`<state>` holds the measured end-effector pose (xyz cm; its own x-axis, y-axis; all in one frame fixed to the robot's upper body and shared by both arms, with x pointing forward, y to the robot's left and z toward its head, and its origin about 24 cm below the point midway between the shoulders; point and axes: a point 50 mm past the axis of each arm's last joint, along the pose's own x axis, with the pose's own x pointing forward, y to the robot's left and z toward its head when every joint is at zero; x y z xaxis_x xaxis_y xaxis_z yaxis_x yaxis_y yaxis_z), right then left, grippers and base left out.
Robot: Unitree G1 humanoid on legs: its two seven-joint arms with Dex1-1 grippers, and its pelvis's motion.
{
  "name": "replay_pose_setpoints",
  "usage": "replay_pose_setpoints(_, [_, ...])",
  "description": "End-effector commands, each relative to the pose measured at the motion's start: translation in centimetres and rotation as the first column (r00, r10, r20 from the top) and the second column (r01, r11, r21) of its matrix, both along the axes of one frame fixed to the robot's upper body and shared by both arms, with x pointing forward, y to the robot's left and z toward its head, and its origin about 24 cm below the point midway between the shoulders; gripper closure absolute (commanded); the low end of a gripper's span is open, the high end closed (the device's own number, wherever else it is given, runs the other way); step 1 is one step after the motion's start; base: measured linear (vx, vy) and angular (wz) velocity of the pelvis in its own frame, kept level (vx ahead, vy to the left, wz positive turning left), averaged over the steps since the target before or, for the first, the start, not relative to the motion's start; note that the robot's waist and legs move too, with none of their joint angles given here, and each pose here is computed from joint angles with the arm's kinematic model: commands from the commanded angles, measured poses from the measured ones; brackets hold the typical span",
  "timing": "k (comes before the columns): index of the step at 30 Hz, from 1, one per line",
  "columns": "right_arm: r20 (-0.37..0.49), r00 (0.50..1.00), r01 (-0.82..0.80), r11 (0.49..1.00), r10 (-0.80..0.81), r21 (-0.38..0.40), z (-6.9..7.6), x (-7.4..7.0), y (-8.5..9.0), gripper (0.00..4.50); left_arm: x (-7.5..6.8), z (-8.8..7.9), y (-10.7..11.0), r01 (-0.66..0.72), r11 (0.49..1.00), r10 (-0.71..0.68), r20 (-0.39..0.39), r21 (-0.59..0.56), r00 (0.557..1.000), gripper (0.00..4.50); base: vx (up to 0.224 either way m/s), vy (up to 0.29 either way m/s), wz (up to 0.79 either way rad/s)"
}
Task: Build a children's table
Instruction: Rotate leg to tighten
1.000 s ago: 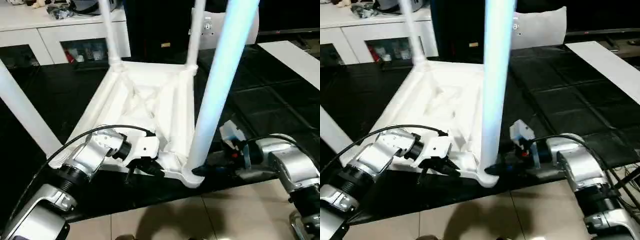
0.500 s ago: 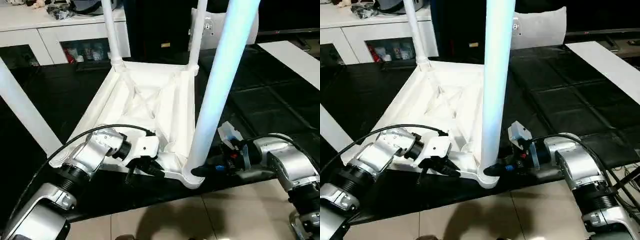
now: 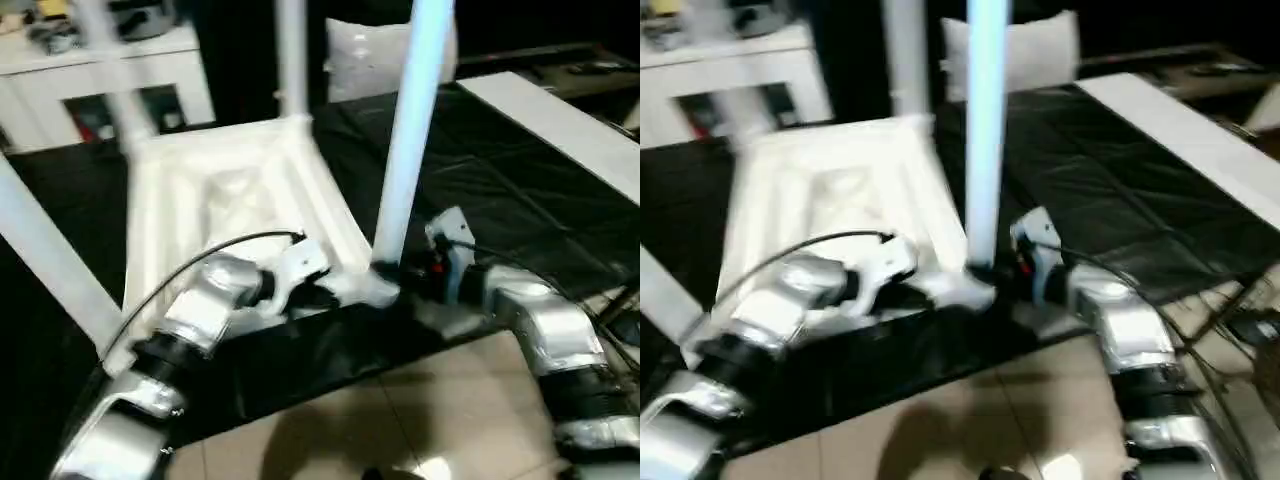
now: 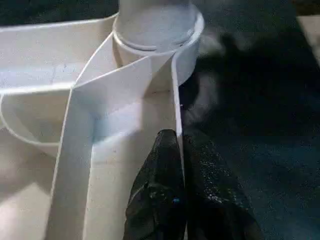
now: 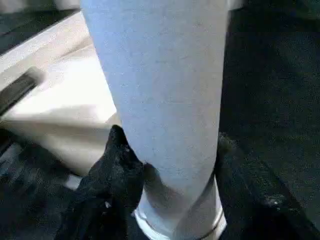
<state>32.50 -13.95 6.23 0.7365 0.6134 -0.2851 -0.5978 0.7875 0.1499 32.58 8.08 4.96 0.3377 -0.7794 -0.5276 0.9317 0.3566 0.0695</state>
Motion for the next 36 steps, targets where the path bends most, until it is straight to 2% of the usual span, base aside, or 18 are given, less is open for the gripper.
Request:
replay_pose_setpoints(1, [-0.091, 0.994, 0.063, 0.998, -0.062, 0.013, -1.4, 0.1, 1.5, 2.03, -1.1, 2.0, -4.7, 0.201, 0.973, -0.194, 0.064, -0.112, 0.979, 4.50, 0.000, 0.000, 0.00])
replay_pose_setpoints(4, [-0.090, 0.990, 0.115, 0.992, -0.109, 0.060, -1.4, -0.2, 1.7, 1.79, -0.6, 1.8, -4.4, 0.182, 0.981, -0.175, 0.100, -0.071, 0.980, 4.50, 0.000, 0.000, 0.00])
replay_pose_setpoints(6, [-0.083, 0.989, 0.125, 0.990, -0.120, 0.065, -1.4, -0.4, 1.8, 1.54, -0.5, 1.7, -4.2, 0.179, 0.982, -0.171, 0.108, -0.061, 0.979, 4.50, 0.000, 0.000, 0.00])
replay_pose_setpoints(7, [-0.044, 0.991, 0.129, 0.991, -0.128, 0.029, -1.3, -0.7, 1.2, 1.45, -0.3, 1.6, -3.5, 0.192, 0.981, -0.185, 0.139, -0.034, 0.973, 4.50, 0.000, 0.000, 0.00])
replay_pose_setpoints(10, [-0.026, 0.993, 0.116, 0.993, -0.116, -0.013, -1.4, -1.0, 0.5, 1.32, -0.2, 1.5, -2.8, 0.205, 0.979, -0.201, 0.168, -0.006, 0.965, 4.50, 0.000, 0.000, 0.00])
replay_pose_setpoints(11, [-0.022, 0.995, 0.097, 0.995, -0.097, -0.015, -1.3, -1.2, 0.2, 1.10, -0.1, 1.5, -2.6, 0.220, 0.976, -0.216, 0.182, 0.000, 0.959, 4.50, 0.000, 0.000, 0.00])
replay_pose_setpoints(15, [-0.002, 1.000, 0.003, 1.000, -0.003, 0.006, -0.6, -2.2, -0.3, 0.81, 0.2, 1.6, -1.7, 0.223, 0.974, -0.224, 0.221, 0.029, 0.949, 4.50, 0.000, 0.000, 0.00])
replay_pose_setpoints(18, [0.031, 0.993, -0.113, 0.993, 0.114, -0.014, 0.1, -4.1, -1.2, 0.52, 1.4, 1.9, -0.2, 0.145, 0.988, -0.155, 0.276, 0.057, 0.949, 4.50, 0.000, 0.000, 0.00])
replay_pose_setpoints(20, [0.066, 0.992, -0.109, 0.993, 0.112, -0.037, 0.4, -4.3, -1.8, 0.46, 1.7, 2.1, 0.2, 0.118, 0.993, -0.122, 0.296, 0.032, 0.947, 4.50, 0.000, 0.000, 0.00])
replay_pose_setpoints(21, [0.089, 0.991, -0.093, 0.994, 0.097, -0.054, 0.6, -4.5, -2.1, 0.20, 1.9, 2.4, 0.5, 0.107, 0.994, -0.100, 0.308, -0.004, 0.946, 4.50, 0.000, 0.000, 0.00])
replay_pose_setpoints(23, [0.111, 0.991, -0.071, 0.994, 0.080, -0.081, 0.8, -4.6, -2.4, 0.12, 2.0, 2.6, 0.8, 0.100, 0.994, -0.084, 0.316, -0.035, 0.945, 4.50, 0.000, 0.000, 0.00])
replay_pose_setpoints(24, [0.093, 0.995, -0.038, 0.996, 0.046, -0.078, 0.8, -4.8, -2.5, 0.03, 1.8, 2.9, 1.0, 0.105, 0.989, -0.070, 0.303, -0.100, 0.950, 4.50, 0.000, 0.000, 0.00])
replay_pose_setpoints(25, [0.092, 0.995, -0.036, 0.996, 0.043, -0.077, 0.8, -4.9, -2.5, 0.01, 1.7, 2.9, 1.0, 0.106, 0.989, -0.070, 0.301, -0.107, 0.951, 4.23, 0.000, 0.000, 0.00])
replay_pose_setpoints(27, [0.094, 0.995, -0.019, 0.997, 0.026, -0.076, 0.9, -5.2, -2.5, 0.00, 1.1, 3.2, 1.2, 0.103, 0.973, -0.046, 0.261, -0.205, 0.964, 3.93, 0.000, 0.000, 0.00])
replay_pose_setpoints(28, [0.100, 0.995, -0.006, 0.998, 0.012, -0.067, 1.0, -5.6, -2.4, 0.00, 0.7, 3.3, 1.4, 0.088, 0.959, -0.018, 0.251, -0.270, 0.968, 3.83, 0.000, 0.000, 0.00])
replay_pose_setpoints(30, [0.098, 0.995, 0.003, 0.998, 0.003, -0.060, 1.0, -5.8, -2.4, 0.00, 0.5, 3.4, 1.4, 0.082, 0.951, -0.002, 0.256, -0.299, 0.967, 3.60, 0.000, 0.000, 0.00])
replay_pose_setpoints(33, [0.102, 0.995, 0.006, 1.000, -0.003, -0.028, 1.1, -6.5, -1.9, 0.00, -0.1, 3.9, 1.9, 0.007, 0.911, 0.111, 0.262, -0.412, 0.959, 3.47, 0.000, 0.000, 0.00])
replay_pose_setpoints(36, [0.109, 0.994, 0.004, 1.000, -0.003, -0.012, 1.1, -6.8, -1.4, 0.00, -0.4, 4.0, 2.5, -0.061, 0.892, 0.188, 0.246, -0.447, 0.951, 3.16, 0.000, 0.000, 0.00])
